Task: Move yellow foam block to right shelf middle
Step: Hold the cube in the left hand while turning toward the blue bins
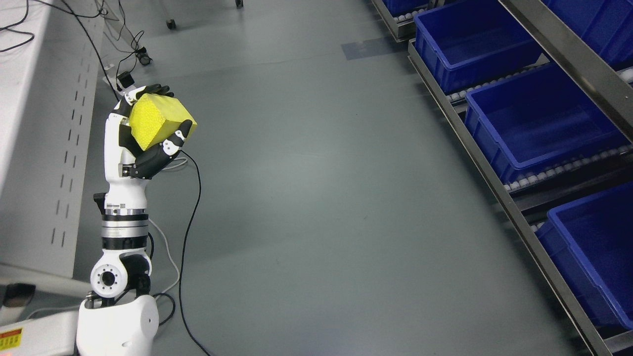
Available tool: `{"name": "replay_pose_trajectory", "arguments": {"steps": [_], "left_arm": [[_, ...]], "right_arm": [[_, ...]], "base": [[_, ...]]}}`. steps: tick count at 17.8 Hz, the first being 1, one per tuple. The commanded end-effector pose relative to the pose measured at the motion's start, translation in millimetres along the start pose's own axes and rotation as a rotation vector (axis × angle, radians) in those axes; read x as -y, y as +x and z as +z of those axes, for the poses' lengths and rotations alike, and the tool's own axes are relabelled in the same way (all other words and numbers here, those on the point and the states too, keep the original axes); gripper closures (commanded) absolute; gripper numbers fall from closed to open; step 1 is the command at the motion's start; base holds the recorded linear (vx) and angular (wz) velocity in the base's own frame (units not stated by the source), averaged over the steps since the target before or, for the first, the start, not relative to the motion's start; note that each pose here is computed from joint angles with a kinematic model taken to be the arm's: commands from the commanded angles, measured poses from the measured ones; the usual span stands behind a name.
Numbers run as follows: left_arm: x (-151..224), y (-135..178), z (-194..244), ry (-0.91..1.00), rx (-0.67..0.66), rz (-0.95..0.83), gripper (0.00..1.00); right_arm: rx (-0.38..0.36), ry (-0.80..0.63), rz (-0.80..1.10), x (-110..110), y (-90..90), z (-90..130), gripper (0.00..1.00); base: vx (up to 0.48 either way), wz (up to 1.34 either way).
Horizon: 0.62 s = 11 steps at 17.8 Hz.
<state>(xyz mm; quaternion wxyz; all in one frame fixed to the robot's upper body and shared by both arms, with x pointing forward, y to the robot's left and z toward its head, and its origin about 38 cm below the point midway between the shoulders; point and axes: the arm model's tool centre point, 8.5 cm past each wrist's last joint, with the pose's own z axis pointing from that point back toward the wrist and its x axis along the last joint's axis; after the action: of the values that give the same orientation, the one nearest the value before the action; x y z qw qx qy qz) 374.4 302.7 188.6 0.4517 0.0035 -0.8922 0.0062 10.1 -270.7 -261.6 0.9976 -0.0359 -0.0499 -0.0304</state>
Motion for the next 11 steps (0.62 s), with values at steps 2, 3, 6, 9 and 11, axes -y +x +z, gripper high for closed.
{"name": "replay_pose_trajectory", "arguments": {"steps": [2,3,6,9,11], "left_arm": [[-5.3,3.3,-3.4,-0.007,0.008,-0.017,0.65],[-5.3,3.4,-3.9,-0.007,0.008,-0.017,0.65],[-5.2,3.4,-4.0,-0.007,0.008,-0.017,0.65],[-3.0,3.6,-5.3,-0.012,0.01,-0.013,0.65],[-2.8,3.9,-7.1,-0.013,0.01,-0.014,0.65]], "right_arm": [[0.021,-0.02,-0.02,11.6,7.8,-0.5,0.0],[0.022,-0.02,-0.02,11.5,8.7,-0.6,0.0],[0.022,-0.02,-0.02,11.5,8.7,-0.6,0.0],[0.022,-0.02,-0.02,11.5,8.8,-0.6,0.0],[0.022,-0.02,-0.02,11.5,8.8,-0.6,0.0]], "base": [[0.322,-0.17],[0.38,-0.18],[0.414,-0.14],[0.399,-0.14],[0.406,-0.23]]}}
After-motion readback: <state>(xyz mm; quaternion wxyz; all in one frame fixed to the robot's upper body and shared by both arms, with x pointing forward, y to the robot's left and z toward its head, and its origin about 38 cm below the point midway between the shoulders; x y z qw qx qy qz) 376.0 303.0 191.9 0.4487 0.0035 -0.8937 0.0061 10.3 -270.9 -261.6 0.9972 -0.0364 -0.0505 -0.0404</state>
